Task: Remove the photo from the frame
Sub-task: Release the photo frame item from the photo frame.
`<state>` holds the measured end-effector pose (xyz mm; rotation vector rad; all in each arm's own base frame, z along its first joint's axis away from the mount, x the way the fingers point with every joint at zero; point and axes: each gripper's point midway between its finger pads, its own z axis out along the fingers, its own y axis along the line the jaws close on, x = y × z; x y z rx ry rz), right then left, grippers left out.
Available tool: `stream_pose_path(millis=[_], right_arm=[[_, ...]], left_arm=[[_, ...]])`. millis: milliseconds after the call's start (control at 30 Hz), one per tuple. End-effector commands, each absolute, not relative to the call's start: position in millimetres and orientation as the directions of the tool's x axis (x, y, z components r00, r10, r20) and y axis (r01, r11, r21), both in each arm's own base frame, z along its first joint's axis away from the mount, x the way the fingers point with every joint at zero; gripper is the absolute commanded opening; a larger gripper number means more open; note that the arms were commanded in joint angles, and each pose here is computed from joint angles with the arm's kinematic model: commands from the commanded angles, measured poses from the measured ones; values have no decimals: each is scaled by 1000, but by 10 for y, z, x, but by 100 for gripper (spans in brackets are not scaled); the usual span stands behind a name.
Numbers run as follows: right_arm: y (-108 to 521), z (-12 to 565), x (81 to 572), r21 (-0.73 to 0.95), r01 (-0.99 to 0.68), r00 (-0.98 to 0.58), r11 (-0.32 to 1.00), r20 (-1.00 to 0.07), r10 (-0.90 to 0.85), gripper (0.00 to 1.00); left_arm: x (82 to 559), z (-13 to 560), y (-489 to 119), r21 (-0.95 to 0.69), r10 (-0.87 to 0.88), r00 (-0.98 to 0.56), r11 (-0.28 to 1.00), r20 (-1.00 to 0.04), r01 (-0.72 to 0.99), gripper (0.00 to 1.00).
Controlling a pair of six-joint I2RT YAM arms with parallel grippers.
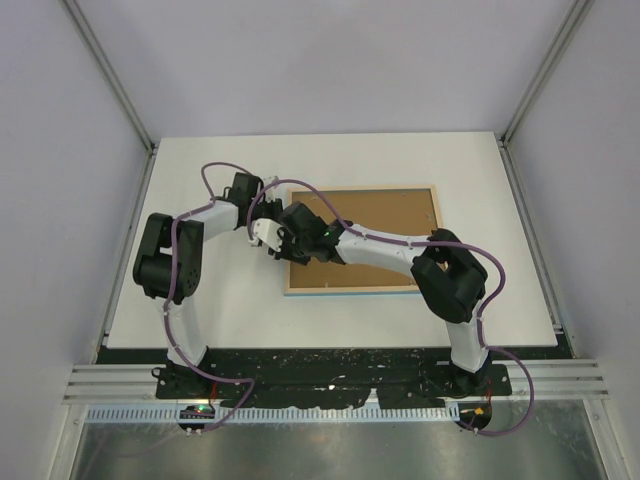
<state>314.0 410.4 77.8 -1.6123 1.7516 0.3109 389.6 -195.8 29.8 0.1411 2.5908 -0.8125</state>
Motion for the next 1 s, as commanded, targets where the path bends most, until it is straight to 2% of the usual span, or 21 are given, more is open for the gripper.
stream_pose_path(millis=[0, 967], right_arm=[[4157, 914, 3213, -334, -921, 75, 200, -656, -751, 8], [4098, 962, 3407, -404, -872, 57, 278, -646, -762, 8]], left_arm=[[3853, 232, -1984, -521, -1, -918, 824, -397, 225, 1], [3837, 233, -2003, -530, 9, -921, 816, -390, 232, 0]])
